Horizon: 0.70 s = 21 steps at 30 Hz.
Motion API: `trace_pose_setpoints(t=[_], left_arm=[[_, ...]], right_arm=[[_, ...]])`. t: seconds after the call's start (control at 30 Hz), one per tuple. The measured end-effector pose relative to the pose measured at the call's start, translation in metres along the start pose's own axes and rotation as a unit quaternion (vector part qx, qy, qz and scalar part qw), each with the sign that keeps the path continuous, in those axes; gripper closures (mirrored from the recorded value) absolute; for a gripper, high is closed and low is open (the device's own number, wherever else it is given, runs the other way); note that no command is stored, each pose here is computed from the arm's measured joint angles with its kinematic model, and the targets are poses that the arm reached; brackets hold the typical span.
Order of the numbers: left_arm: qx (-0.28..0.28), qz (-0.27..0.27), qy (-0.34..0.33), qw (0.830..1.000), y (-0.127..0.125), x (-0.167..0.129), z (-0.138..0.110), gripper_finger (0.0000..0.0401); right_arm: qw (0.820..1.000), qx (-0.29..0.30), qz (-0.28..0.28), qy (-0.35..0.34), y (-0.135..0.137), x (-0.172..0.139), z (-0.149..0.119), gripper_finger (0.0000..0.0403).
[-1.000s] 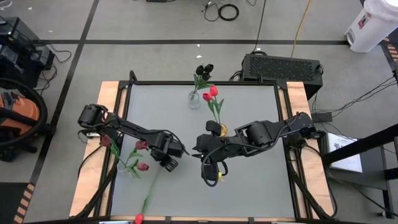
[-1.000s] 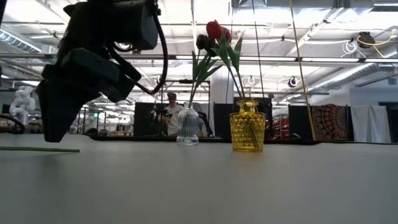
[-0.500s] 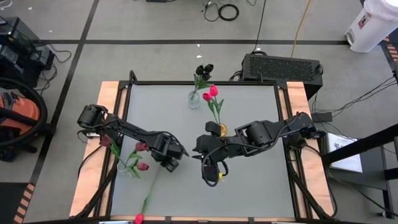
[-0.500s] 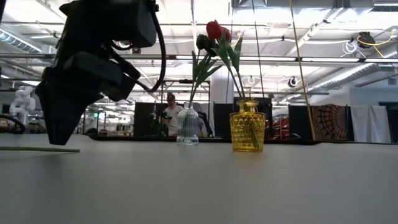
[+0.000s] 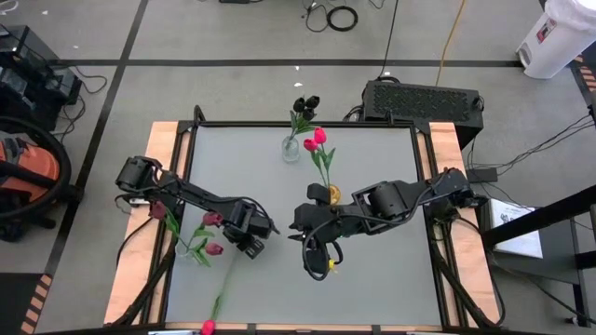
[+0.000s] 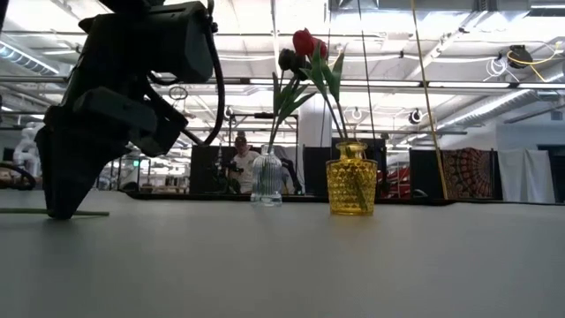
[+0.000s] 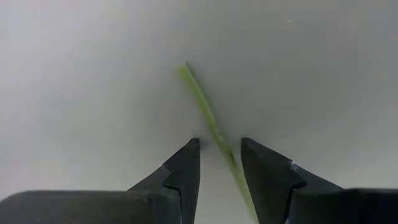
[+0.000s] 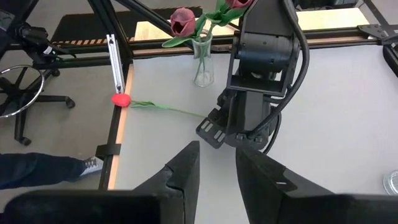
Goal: Sort flowers into vase by color
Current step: Put the pink tulip into the yellow vase
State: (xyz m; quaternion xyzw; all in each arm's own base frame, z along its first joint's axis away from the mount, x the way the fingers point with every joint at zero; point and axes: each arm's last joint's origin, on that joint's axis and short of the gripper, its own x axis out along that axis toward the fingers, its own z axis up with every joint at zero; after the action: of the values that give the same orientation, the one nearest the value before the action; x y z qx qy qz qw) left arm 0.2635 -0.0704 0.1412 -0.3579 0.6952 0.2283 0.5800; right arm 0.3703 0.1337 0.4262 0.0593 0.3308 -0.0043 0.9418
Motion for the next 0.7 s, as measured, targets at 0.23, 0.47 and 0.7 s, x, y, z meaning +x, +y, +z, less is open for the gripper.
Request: trace_pose_setpoints(t=[0.23,0.47,0.7], left_arm=[[-0.006,-0.023,0.001,1.000,-0.0043,0.0000,0.0005,0.0278],[-0.004,-0.030,-0.001,1.000,-0.0058,-0.0001,0.0011,0.0278],[-0.004,-0.031,0.001,1.000,-0.0057,-0.0001,0.0010,0.0278]], right_arm=[[1.000,0.000,-0.001,0.000,-0.0001,0.0000,-0.0001,0.0307],[1.000,0.000,-0.001,0.000,-0.0001,0.0000,-0.0001,0.0307],[1.000,0.000,-0.002,0.000,-0.0001,0.0000,-0.0001,0.0307]])
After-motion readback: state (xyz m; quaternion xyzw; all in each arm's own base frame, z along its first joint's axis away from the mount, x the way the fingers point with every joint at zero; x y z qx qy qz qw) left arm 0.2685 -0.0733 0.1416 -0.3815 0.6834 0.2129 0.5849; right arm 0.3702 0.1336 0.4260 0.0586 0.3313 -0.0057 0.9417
